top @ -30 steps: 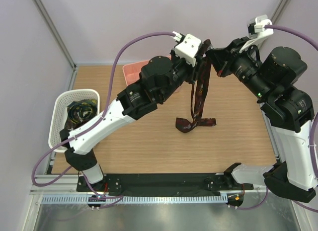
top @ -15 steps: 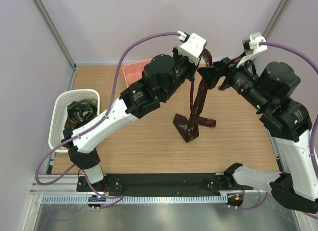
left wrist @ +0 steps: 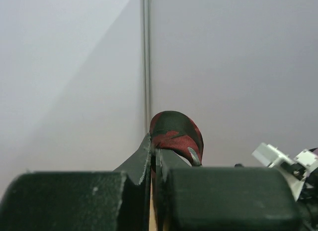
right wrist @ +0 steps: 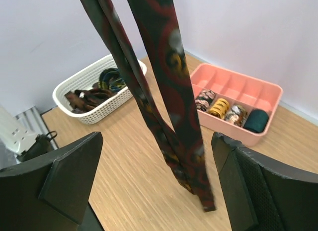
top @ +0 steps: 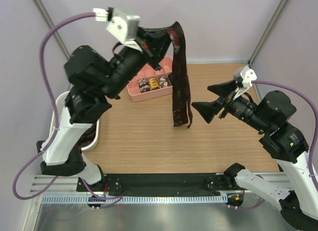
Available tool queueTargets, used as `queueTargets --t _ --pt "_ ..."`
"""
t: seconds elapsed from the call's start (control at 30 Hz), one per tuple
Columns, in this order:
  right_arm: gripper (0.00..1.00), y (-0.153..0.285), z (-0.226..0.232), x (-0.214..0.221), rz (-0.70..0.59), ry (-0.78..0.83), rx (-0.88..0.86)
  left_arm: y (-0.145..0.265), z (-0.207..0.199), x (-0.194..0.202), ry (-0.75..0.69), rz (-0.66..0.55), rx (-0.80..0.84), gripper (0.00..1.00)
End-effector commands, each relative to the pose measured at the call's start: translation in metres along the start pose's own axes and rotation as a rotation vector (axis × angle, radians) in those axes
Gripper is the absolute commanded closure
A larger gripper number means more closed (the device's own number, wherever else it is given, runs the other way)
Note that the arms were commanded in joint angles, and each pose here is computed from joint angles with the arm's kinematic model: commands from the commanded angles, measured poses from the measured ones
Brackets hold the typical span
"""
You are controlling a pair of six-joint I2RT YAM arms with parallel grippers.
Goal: Roll the ties
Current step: Flatten the tie
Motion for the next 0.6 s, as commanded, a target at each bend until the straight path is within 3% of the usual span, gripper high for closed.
queueTargets --t 0.0,0.23,0.4,0.57 --pt "0.00 -0.009 0.012 -0.015 -0.060 0.079 -0.181 0.018 -0.001 -0.035 0.079 -0.092 0.087 1.00" --pt "0.00 -0.033 0.020 -0.026 -0.076 0.055 -0.318 0.037 0.000 -0.055 0.134 -0.132 0.135 1.00" --pt "0.12 -0.048 0.016 -0.023 -0.040 0.070 -0.322 0.048 0.002 -0.064 0.153 -0.140 0.144 1.00" --pt "0.14 -0.059 0.029 -0.008 0.025 0.018 -0.536 0.056 0.002 -0.066 0.177 -0.145 0.162 1.00"
Point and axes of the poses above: each gripper's point midway between its finger pads, its own y axis back along the fingers, its own z axis along the line the jaws close on, x = y × z, the point moved 9 cm from there along y, back along the fingers, and after that the axes turned 2 degrees about -y, right-handed, at the moved point
